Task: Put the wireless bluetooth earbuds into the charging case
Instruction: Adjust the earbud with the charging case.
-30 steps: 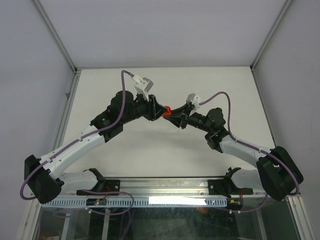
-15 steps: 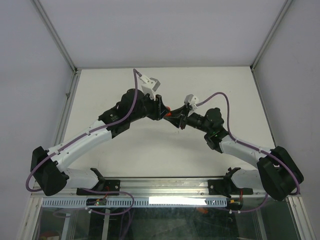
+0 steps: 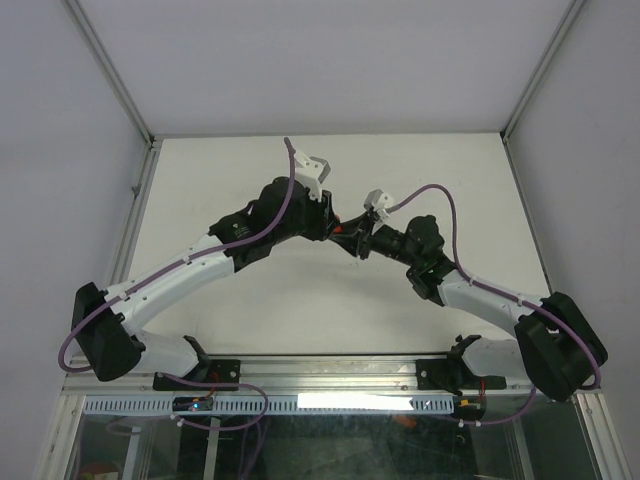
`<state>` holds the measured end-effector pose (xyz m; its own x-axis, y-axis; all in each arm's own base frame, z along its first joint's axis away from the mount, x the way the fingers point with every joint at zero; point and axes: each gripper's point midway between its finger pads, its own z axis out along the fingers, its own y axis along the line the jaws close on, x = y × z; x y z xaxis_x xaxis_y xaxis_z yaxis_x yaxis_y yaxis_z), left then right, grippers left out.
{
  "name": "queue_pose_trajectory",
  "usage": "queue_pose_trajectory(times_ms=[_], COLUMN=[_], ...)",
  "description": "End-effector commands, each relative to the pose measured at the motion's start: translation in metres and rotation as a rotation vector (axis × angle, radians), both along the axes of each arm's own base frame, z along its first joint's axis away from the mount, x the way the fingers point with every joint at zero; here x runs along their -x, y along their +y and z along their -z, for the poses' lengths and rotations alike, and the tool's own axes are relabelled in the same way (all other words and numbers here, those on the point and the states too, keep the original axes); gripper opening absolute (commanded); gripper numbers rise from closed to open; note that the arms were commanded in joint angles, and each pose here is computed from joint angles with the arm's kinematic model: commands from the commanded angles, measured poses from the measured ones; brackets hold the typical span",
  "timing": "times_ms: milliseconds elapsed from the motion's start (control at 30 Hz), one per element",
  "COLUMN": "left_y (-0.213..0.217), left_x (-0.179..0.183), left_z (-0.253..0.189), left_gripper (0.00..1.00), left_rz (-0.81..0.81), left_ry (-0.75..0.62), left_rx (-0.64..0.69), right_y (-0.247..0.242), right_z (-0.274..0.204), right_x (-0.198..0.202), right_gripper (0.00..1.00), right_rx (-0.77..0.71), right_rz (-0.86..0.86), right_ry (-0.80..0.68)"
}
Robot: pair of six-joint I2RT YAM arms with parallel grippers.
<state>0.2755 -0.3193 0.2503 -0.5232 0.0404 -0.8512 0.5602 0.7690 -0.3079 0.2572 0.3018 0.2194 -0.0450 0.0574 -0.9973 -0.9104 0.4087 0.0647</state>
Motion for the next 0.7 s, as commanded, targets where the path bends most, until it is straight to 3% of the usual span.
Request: queue_pose_trajectory(times_ms=[0,433,667], left_y=[0.003,0.015,0.022], left_x=[-0.008,-0.006,0.003], left_z=[-0.007,-0.015,-0.052], left_gripper=[0.3,0.11,0.1], left_rz=[-0.049,-0.099,-0.111], left_ry=[-0.033,-0.034,-0.082], left_rx=[-0.042,-0.032,0.106], right_y=[0.008,0.003,-0.001], right_z=[-0.051,-0.058,-0.065], right_x=[0.005,0.008,0.014], right_gripper=[0.0,0.0,0.0], right_rx=[-0.072,-0.121,-0.212], right_rz=[-0.029,-0.007,-0.027], right_ry=[-0.138,-0.142,-0.159])
